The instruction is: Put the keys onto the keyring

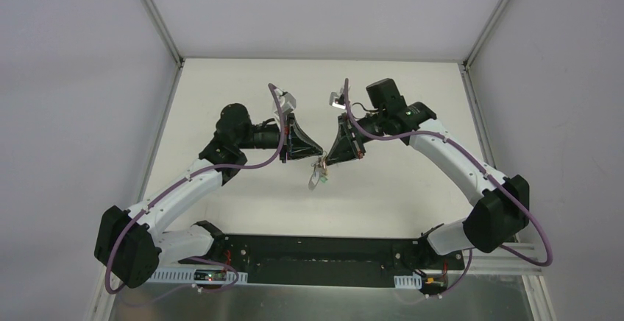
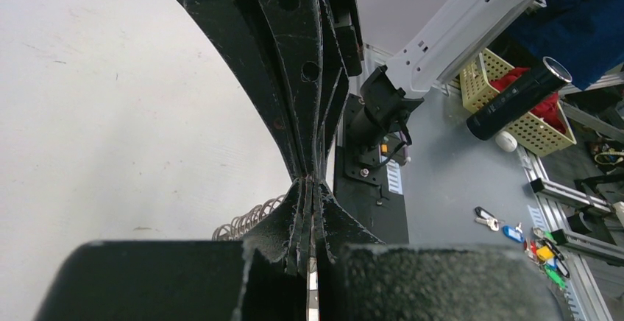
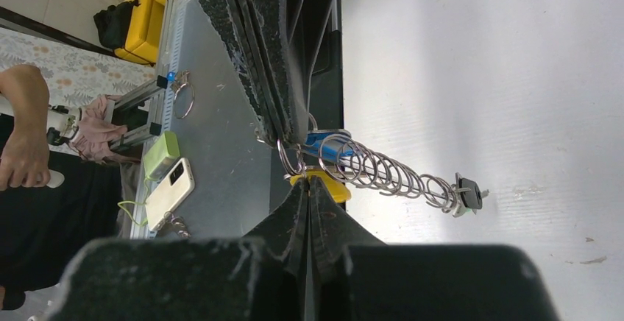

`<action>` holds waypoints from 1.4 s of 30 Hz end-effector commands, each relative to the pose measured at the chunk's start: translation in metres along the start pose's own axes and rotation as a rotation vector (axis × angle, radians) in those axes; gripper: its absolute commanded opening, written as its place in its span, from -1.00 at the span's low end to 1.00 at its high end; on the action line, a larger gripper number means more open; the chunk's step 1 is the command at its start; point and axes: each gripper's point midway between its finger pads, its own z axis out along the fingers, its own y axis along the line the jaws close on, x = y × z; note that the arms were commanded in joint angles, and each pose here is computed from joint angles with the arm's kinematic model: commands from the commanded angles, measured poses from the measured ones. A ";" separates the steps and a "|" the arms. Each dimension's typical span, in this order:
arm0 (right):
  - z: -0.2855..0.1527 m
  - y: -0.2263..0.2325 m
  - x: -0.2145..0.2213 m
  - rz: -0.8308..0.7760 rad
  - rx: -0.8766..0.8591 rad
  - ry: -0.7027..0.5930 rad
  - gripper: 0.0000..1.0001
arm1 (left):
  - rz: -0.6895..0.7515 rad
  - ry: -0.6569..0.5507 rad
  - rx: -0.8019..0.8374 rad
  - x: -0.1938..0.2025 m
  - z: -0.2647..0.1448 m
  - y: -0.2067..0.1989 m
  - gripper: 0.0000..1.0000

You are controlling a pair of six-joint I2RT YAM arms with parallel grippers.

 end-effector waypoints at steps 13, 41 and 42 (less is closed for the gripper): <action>0.007 0.008 -0.010 -0.001 -0.081 -0.026 -1.00 | 0.064 -0.076 0.065 -0.026 -0.001 -0.017 -1.00; 0.010 0.005 -0.019 0.042 -0.101 -0.023 -1.00 | 0.101 -0.008 0.117 -0.006 -0.005 -0.027 -1.00; 0.008 0.005 -0.018 0.035 -0.095 -0.024 -1.00 | 0.104 -0.009 0.115 -0.006 -0.005 -0.027 -1.00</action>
